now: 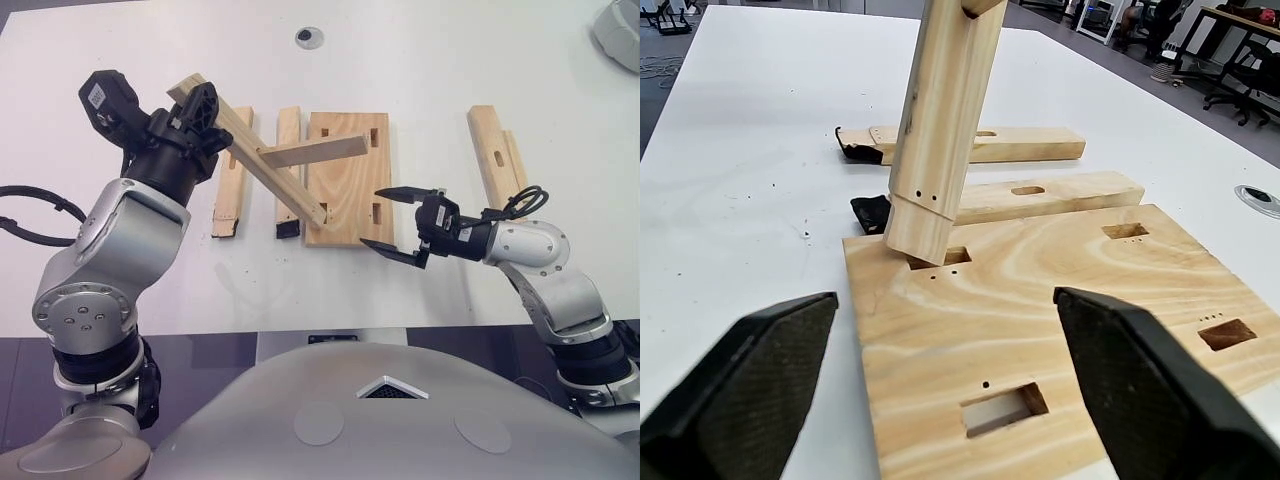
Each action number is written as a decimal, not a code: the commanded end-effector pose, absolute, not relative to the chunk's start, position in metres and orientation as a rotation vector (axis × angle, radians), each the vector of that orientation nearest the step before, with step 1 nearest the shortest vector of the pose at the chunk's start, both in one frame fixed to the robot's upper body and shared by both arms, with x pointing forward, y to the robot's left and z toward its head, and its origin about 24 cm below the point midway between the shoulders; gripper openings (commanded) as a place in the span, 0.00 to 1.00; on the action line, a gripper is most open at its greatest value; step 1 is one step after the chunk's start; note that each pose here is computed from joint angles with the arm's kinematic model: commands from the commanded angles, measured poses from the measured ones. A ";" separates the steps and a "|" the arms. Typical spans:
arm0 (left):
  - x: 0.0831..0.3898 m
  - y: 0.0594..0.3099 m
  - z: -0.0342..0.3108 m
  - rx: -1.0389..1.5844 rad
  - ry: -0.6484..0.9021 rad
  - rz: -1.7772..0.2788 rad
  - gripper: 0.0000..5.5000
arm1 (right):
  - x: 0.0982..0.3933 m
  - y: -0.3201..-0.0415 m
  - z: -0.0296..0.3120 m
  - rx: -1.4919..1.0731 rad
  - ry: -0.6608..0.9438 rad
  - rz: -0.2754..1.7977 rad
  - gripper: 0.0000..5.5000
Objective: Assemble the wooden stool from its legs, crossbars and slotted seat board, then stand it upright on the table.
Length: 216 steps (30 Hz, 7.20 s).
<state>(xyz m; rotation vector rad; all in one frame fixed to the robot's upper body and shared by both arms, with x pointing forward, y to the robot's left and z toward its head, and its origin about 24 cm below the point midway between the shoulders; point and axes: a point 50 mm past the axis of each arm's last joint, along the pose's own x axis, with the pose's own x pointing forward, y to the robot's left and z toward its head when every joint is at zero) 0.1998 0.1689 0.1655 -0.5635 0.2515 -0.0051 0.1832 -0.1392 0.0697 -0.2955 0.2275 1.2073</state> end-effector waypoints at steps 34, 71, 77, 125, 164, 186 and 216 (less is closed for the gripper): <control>0.202 0.160 0.151 -0.560 0.170 0.050 0.19 | 0.185 -0.138 0.058 -0.263 0.253 1.133 0.73; 0.213 0.156 0.154 -0.577 0.167 0.101 0.19 | 0.179 -0.132 0.049 -0.246 0.273 1.128 0.73; 0.221 0.151 0.147 -0.495 0.137 0.076 0.19 | 0.179 -0.130 0.047 -0.244 0.274 1.124 0.73; 0.206 0.137 0.157 -0.416 -0.060 0.156 0.19 | 0.199 -0.134 0.041 -0.278 0.280 1.076 0.73; 0.200 0.119 0.138 -0.612 -0.091 0.166 0.19 | 0.205 -0.143 0.036 -0.294 0.338 1.134 0.73; 0.202 0.113 0.151 -0.590 -0.228 0.185 0.19 | 0.205 -0.138 0.035 -0.290 0.345 1.180 0.73; 0.210 0.072 0.135 -0.317 -0.218 0.044 0.19 | 0.213 -0.135 0.034 -0.299 0.318 1.105 0.73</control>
